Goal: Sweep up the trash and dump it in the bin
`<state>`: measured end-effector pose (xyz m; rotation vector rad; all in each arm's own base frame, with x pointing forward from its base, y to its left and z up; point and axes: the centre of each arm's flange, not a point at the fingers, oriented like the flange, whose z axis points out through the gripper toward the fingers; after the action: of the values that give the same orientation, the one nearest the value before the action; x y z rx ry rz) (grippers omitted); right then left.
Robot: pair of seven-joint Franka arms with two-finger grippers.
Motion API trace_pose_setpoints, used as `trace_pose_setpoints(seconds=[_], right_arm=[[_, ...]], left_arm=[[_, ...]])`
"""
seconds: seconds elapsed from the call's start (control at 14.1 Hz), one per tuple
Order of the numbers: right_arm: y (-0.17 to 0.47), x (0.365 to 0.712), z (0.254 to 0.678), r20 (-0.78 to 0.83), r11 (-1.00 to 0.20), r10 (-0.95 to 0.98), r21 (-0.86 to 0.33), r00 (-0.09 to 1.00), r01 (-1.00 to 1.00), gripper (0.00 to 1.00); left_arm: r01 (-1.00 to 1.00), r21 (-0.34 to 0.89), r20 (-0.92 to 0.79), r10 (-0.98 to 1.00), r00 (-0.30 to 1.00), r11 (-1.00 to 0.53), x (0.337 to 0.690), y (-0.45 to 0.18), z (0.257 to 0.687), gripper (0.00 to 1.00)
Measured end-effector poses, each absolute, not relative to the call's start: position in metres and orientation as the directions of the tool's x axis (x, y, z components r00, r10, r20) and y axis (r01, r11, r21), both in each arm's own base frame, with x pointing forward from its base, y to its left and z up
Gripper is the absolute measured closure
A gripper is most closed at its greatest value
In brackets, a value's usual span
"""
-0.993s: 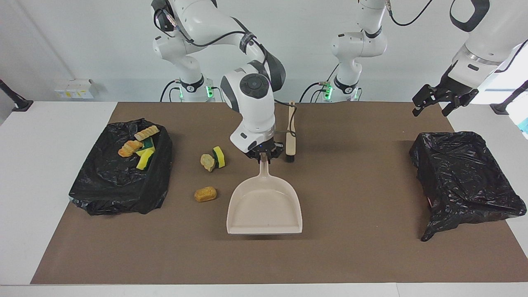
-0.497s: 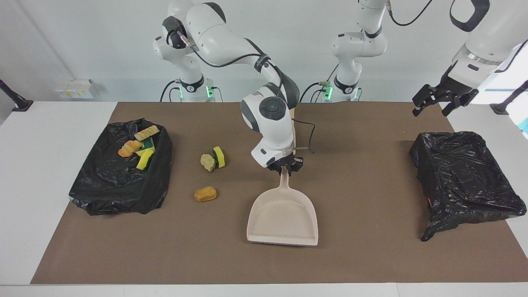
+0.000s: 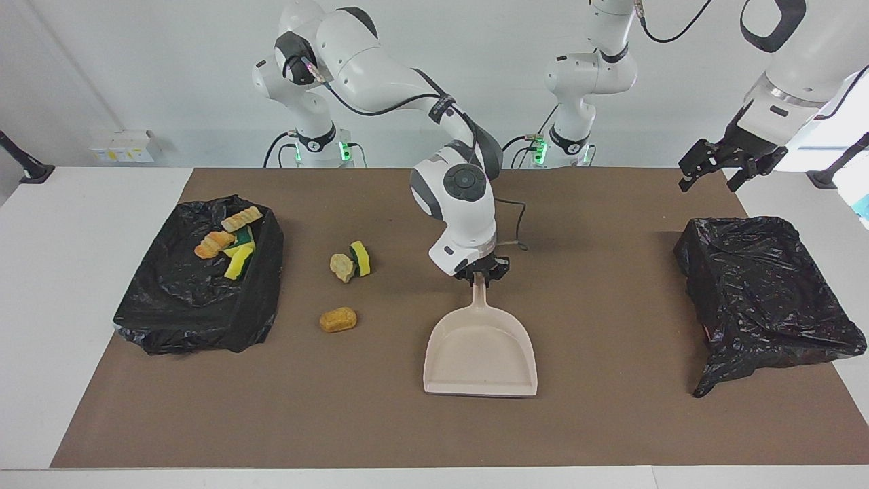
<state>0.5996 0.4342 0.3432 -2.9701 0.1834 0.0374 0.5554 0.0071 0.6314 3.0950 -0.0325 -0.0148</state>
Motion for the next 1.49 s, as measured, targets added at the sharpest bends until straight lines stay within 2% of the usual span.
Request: trace_pose_setpoints(seconds=[0.21,0.28,0.43,0.71,0.92,1.14,1.49], right_arm=[[0.434,0.602,0.347,-0.014,-0.983,-0.059,-0.172,0.998,-0.06,0.32],[0.432,0.602,0.352,-0.007,-0.983,-0.048,-0.175,0.999,-0.048,0.19],[0.427,0.596,0.376,-0.026,-0.987,-0.029,-0.158,0.999,-0.032,0.0],[0.416,0.555,0.438,-0.085,-0.992,0.027,-0.129,0.996,0.016,0.0],[0.42,0.491,0.454,-0.145,-0.988,0.075,-0.146,0.987,0.054,0.0],[0.435,0.418,0.436,-0.212,-0.985,0.123,-0.147,0.969,0.093,0.0],[0.454,0.354,0.363,-0.197,-0.987,0.04,-0.158,0.98,0.009,0.0]], left_arm=[[-0.021,0.046,-0.009,-0.021,1.0,-0.999,0.555,0.007,0.631,0.0],[-0.021,0.046,-0.009,-0.021,1.0,-0.999,0.555,0.007,0.631,0.0],[-0.021,0.046,-0.009,-0.021,1.0,-0.999,0.555,0.007,0.631,0.0],[-0.024,0.047,-0.009,-0.025,1.0,-0.999,0.555,0.005,0.631,0.0],[-0.06,0.047,0.022,-0.059,0.998,-0.997,0.559,-0.02,0.628,0.0],[-0.1,0.049,0.047,-0.098,0.994,-0.994,0.563,-0.075,0.605,0.0],[-0.181,0.042,0.023,-0.181,0.983,-0.982,0.572,-0.162,0.554,0.0]])
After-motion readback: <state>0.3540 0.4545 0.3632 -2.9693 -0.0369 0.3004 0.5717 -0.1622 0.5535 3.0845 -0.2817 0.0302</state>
